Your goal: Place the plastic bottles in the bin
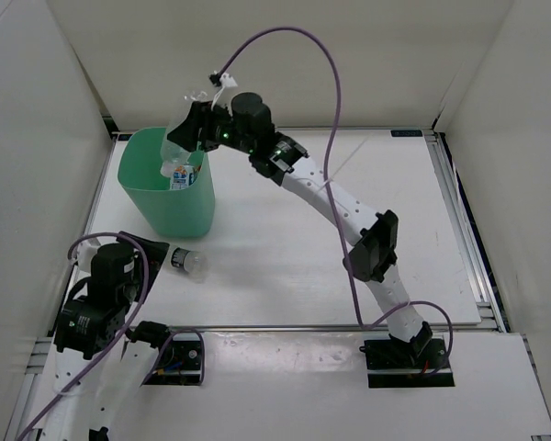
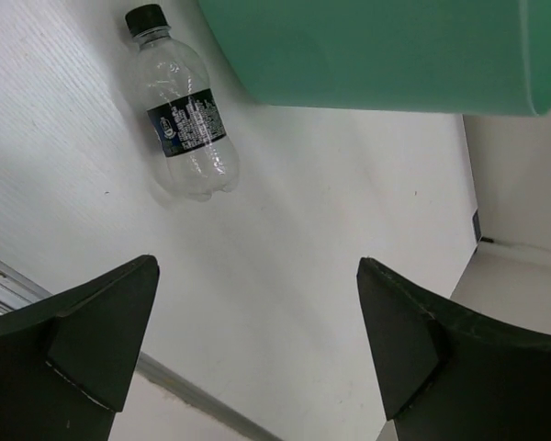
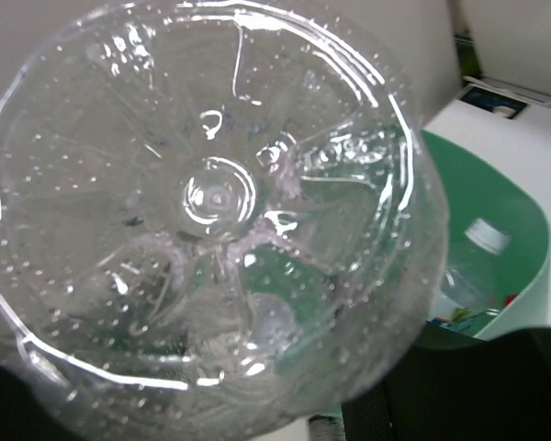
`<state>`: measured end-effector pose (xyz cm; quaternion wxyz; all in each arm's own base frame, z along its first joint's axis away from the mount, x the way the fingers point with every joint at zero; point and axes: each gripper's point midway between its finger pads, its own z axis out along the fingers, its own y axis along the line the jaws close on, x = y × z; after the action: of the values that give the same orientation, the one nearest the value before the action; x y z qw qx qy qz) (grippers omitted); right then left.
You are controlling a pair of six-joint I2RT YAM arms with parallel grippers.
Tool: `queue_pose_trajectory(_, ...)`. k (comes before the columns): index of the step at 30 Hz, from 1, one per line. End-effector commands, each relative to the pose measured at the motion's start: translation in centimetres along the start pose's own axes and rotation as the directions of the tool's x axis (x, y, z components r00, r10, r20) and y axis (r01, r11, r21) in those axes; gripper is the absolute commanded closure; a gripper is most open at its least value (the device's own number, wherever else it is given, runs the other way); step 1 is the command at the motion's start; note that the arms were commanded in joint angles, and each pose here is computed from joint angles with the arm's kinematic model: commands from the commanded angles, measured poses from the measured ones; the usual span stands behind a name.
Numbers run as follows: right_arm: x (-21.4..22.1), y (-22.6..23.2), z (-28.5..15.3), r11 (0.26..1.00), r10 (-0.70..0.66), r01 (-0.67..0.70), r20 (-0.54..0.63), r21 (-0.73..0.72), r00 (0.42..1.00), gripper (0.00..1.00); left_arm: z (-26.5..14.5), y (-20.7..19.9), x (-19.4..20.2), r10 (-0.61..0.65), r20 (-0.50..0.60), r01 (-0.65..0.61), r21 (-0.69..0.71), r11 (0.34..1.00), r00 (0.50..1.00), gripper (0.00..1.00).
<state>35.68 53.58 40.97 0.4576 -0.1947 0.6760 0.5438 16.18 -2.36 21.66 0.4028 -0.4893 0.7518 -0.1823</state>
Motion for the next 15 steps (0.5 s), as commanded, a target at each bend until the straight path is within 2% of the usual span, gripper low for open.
queue_pose_trajectory(1, -2.4, -1.5, 1.2, 0.978, -0.192, 0.177, 0.150, 0.108, 0.970, 0.65, -1.8, -0.8, -0.5, 0.151, -0.024, -0.150, 0.021, 0.988, 0.988, 0.00)
queue_pose_trajectory(3, -1.8, -2.9, 2.1, 0.973, -0.203, 0.182, 0.154, 0.142, 0.967, 0.65, -2.3, -0.8, -0.8, 0.206, -0.025, -0.206, 0.020, 0.978, 0.978, 0.00)
queue_pose_trajectory(6, -2.1, -3.7, 2.5, 0.954, -0.257, 0.220, 0.180, 0.202, 0.949, 0.53, -3.0, -1.2, -1.3, 0.240, -0.012, -0.240, 0.039, 0.970, 0.971, 0.00)
queue_pose_trajectory(8, 0.0, -4.2, 3.1, 0.947, -0.262, 0.227, 0.142, 0.227, 0.955, 0.25, -3.3, -1.7, -1.5, 0.247, 0.000, -0.247, 0.058, 0.967, 0.969, 0.00)
queue_pose_trajectory(9, 0.2, -4.4, 3.1, 0.942, -0.276, 0.242, 0.127, 0.233, 0.953, 0.08, -3.2, -1.5, -1.6, 0.227, 0.007, -0.227, 0.053, 0.972, 0.974, 0.00)
queue_pose_trajectory(10, 0.8, -3.5, 2.8, 0.931, -0.313, 0.286, 0.092, 0.229, 0.945, 0.00, -3.1, -1.6, -1.6, 0.205, 0.011, -0.205, 0.062, 0.977, 0.979, 0.00)
queue_pose_trajectory(12, 1.3, -2.2, 1.6, 0.913, -0.350, 0.332, 0.037, 0.239, 0.936, 0.00, -2.5, -2.0, -1.3, 0.145, 0.023, -0.147, 0.092, 0.985, 0.989, 0.00)
queue_pose_trajectory(13, -1.1, -0.9, -0.1, 0.903, -0.370, 0.343, 0.064, 0.260, 0.927, 0.00, -1.5, -1.6, -0.7, 0.133, 0.009, -0.133, 0.088, 0.987, 0.991, 0.00)
queue_pose_trajectory(14, -1.4, -0.1, -1.1, 0.901, -0.369, 0.343, 0.055, 0.266, 0.928, 0.00, -1.2, -1.8, -0.3, 0.107, 0.002, -0.107, 0.109, 0.988, 0.994, 0.00)
queue_pose_trajectory(15, -0.4, -0.8, -1.9, 0.894, -0.364, 0.345, 0.013, 0.285, 0.931, 0.00, -0.6, -1.8, 0.0, 0.051, -0.004, -0.050, 0.111, 0.993, 0.999, 0.00)
